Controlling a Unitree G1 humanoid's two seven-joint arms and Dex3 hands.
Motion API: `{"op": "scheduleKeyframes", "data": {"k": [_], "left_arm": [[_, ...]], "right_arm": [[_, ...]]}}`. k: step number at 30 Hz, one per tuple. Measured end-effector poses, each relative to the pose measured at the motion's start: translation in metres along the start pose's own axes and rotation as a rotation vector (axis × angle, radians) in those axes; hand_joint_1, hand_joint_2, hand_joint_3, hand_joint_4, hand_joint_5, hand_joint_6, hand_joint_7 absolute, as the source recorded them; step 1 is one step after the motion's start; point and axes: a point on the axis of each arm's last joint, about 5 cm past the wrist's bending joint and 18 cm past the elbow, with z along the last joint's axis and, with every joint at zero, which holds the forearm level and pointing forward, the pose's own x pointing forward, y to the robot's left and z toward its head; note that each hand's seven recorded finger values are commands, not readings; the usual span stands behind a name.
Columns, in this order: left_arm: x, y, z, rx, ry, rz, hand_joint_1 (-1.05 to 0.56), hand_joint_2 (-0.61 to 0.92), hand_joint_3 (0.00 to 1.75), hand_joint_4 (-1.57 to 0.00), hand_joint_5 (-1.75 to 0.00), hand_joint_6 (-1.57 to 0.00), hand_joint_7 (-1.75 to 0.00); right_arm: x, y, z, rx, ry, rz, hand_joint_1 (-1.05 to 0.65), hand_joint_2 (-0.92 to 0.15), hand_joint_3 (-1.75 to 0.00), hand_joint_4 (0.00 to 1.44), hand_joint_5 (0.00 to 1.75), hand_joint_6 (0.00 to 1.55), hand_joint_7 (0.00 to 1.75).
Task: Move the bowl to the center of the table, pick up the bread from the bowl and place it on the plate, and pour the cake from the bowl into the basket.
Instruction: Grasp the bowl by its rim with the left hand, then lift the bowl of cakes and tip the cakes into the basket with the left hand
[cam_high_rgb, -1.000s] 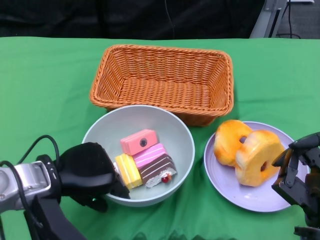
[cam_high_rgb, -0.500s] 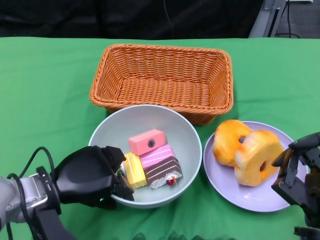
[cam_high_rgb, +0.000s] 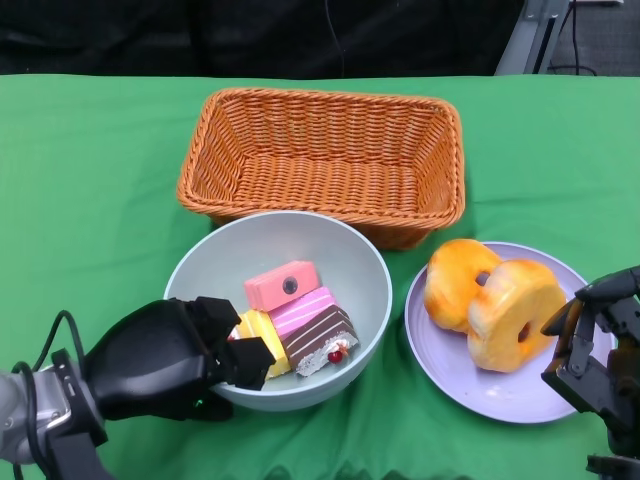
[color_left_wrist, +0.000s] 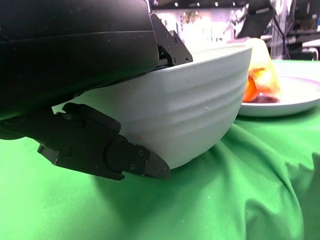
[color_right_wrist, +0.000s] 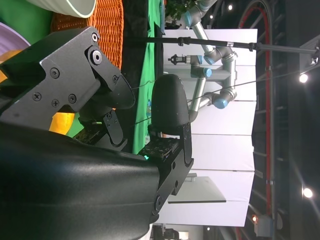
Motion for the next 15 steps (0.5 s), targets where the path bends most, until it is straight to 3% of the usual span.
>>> {"op": "scheduleKeyframes", "data": {"k": [15], "left_arm": [[-0.0088, 0.0038, -0.0029, 0.011, -0.014, 0.123, -0.16, 0.92, 0.14, -0.67, -1.75, -0.49, -1.75]], "right_arm": [[0.0000, 0.0002, -0.0016, 0.012, 0.004, -0.003, 0.06, -0.53, -1.32, 0.79, 1.75, 0.65, 1.53]]}}
